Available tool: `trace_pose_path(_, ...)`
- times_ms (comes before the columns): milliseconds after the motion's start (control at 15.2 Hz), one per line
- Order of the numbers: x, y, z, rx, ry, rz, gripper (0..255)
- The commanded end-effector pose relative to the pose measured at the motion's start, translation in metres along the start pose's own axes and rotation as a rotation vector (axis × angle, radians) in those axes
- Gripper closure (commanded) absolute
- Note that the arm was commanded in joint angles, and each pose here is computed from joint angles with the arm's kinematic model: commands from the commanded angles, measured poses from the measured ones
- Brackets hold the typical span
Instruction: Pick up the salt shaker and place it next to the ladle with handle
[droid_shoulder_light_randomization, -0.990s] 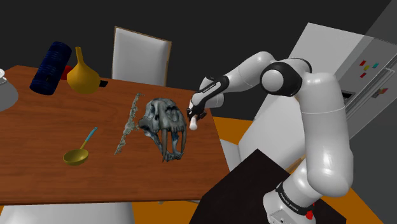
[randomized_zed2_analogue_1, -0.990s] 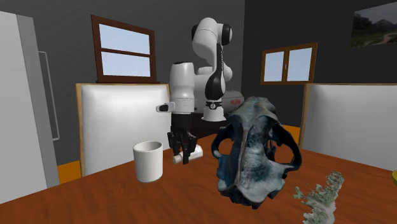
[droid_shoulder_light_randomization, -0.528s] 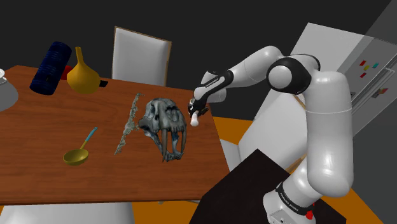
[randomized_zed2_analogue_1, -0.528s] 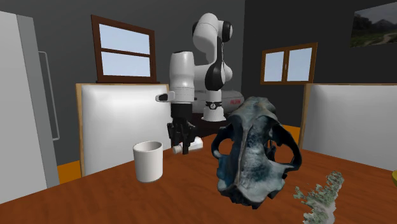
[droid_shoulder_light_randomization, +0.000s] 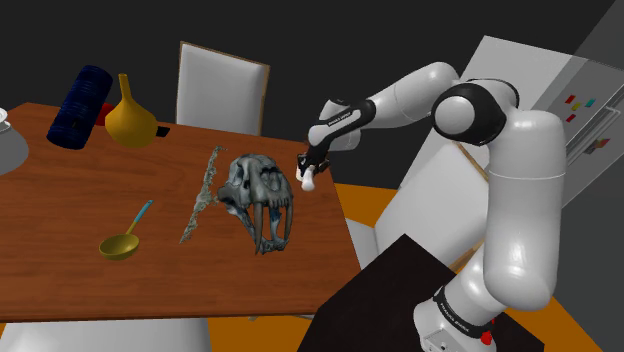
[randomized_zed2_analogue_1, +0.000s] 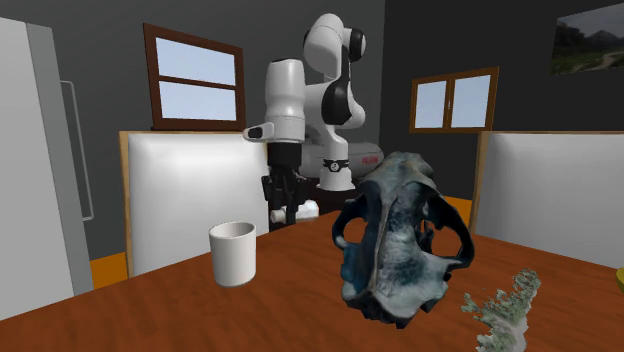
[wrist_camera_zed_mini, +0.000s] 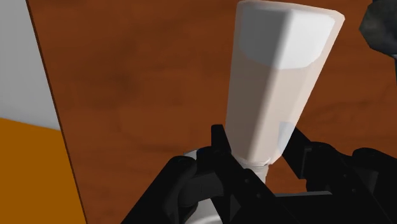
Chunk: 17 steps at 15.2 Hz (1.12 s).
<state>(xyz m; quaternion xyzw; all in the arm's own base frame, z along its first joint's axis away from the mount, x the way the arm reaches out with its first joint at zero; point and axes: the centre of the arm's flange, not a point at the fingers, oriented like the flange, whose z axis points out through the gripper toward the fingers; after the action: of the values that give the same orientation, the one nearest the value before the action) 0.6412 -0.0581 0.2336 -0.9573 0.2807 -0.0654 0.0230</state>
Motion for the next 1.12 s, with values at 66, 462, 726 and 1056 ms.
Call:
trace_pose_path(66, 0.001, -0.002, -0.017, 0.0, 0.0, 0.0, 255)
trace_pose_path(462, -0.013, -0.024, -0.037, 0.0, 0.0, 0.0, 255)
trace_pose_path(726, -0.045, -0.066, -0.037, 0.0, 0.0, 0.0, 255)
trace_pose_path(1056, -0.086, -0.118, -0.037, 0.0, 0.0, 0.0, 255)
